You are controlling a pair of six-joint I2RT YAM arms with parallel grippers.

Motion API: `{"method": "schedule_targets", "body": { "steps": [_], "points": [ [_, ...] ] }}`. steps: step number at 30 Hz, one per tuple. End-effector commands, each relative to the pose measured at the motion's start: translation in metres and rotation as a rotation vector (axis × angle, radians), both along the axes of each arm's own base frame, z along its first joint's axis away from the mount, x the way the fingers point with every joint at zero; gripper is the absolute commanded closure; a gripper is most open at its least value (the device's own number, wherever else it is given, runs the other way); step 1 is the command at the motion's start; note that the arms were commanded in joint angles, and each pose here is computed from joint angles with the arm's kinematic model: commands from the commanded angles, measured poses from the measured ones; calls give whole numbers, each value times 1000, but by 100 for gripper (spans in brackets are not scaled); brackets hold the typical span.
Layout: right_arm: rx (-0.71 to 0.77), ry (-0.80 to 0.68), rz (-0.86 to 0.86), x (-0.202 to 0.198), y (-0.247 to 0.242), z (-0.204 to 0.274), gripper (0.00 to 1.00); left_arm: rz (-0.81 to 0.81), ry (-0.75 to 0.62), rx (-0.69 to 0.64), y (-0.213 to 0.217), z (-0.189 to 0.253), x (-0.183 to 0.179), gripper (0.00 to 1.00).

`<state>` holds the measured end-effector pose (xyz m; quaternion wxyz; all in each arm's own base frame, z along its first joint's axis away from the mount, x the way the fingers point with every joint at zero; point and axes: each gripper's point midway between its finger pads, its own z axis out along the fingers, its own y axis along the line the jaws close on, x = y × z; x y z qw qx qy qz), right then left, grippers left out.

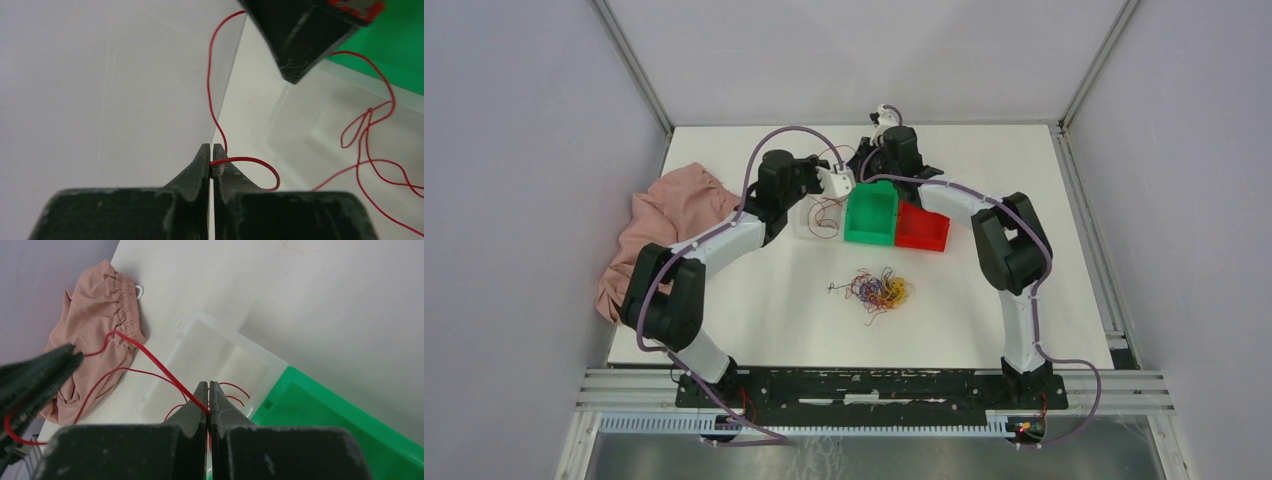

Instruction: Untangle the cables

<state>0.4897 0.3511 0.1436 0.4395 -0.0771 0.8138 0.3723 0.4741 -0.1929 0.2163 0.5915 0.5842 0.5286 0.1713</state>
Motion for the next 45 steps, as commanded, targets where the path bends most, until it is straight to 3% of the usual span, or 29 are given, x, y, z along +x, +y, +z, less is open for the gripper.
{"method": "schedule_targets", "body": {
  "steps": [1, 7, 12, 17, 25, 34, 45],
  "points": [
    [44, 1, 38, 7, 31, 14, 100, -35, 35, -18, -4, -13, -11, 97],
    [10, 52, 41, 11, 46, -12, 96, -32, 103, -34, -4, -24, -16, 97],
    [-32, 53, 60, -4, 29, -13, 61, 62, 195, -105, 7, -36, -5, 97],
    [-41, 25, 60, -13, 2, 6, 36, 89, 233, -120, 12, -46, -2, 97],
    [-31, 26, 81, -29, -23, 31, 33, 70, 266, -94, 8, -58, -2, 97],
    [6, 26, -140, -38, -89, 35, 39, -28, 361, -21, -19, -85, -11, 97],
    [44, 18, -235, -46, -131, 26, 41, -32, 451, 73, -38, -129, 9, 97]
  ]
}}
